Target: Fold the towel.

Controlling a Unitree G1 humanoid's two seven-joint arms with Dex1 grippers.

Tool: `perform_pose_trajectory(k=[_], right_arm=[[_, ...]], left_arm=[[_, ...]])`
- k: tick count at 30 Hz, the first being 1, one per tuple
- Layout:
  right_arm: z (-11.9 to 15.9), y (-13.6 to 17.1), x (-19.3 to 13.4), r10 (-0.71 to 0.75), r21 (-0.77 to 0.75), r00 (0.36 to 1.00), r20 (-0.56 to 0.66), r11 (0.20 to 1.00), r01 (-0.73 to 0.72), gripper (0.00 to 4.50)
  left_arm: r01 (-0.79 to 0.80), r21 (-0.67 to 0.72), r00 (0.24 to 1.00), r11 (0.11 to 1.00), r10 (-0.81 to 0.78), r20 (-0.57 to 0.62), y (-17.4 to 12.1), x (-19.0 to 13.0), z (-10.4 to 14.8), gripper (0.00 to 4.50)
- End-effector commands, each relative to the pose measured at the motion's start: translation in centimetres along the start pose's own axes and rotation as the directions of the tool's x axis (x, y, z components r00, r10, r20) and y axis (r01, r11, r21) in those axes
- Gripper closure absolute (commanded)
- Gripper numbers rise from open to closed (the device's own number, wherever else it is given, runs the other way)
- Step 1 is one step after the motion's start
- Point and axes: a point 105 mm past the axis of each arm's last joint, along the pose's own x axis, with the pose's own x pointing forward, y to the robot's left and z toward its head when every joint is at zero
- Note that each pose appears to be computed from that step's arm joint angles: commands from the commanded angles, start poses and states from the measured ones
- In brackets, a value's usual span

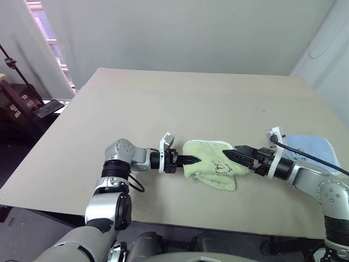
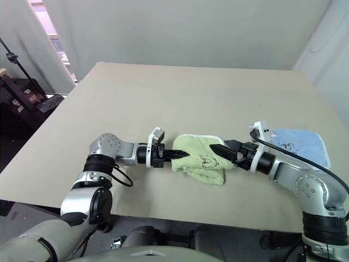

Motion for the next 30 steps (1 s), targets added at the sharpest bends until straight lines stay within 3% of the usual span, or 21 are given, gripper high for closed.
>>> perform_pose_trajectory(k=[1, 5, 8, 13, 17, 19, 21, 24, 30], right_arm=[[0.9, 0.8, 0.4, 0.034, -0.047, 0.998, 0.045, 0.998, -0.032, 0.00], [0.7, 0.9, 1.3, 0.064, -0.048, 0.997, 0.032, 0.997, -0.063, 0.00], [0.7, 1.1, 2.1, 0.093, -0.049, 0.995, 0.020, 0.995, -0.092, 0.00], [1.1, 1.1, 4.1, 0.158, -0.060, 0.987, -0.018, 0.986, -0.159, 0.00], [1.4, 1.2, 5.2, 0.198, -0.075, 0.979, -0.043, 0.977, -0.201, 0.00], [1.5, 1.3, 5.8, 0.224, -0.091, 0.972, -0.068, 0.969, -0.229, 0.00], [1.7, 1.4, 6.4, 0.245, -0.113, 0.965, -0.092, 0.960, -0.255, 0.00], [2.1, 1.7, 7.1, 0.273, -0.145, 0.955, -0.115, 0.946, -0.288, 0.00], [1.8, 1.7, 8.0, 0.290, -0.215, 0.941, -0.177, 0.921, -0.324, 0.00]], left_arm=[[-0.020, 0.112, 0.991, 0.993, 0.004, 0.135, -2.1, -2.7, 2.7, 4.47], [-0.208, 0.164, 0.893, 0.964, 0.119, 0.433, -1.8, -6.8, 6.3, 4.47], [-0.220, 0.184, 0.846, 0.958, 0.094, 0.524, -3.0, -9.3, 6.7, 4.47], [-0.352, 0.096, 0.522, 0.931, 0.110, 0.846, -3.9, -16.9, 8.3, 4.47], [-0.381, 0.093, 0.320, 0.920, 0.037, 0.947, -5.8, -21.1, 7.9, 4.47], [-0.427, 0.037, 0.154, 0.904, 0.032, 0.988, -6.0, -24.3, 7.2, 4.47], [-0.442, -0.018, 0.060, 0.897, 0.049, 0.997, -5.5, -26.1, 6.1, 4.47], [-0.418, -0.086, 0.047, 0.904, 0.117, 0.992, -3.2, -26.2, 4.2, 4.47], [-0.385, -0.110, 0.129, 0.917, 0.171, 0.977, -0.5, -23.7, 0.8, 4.47]])
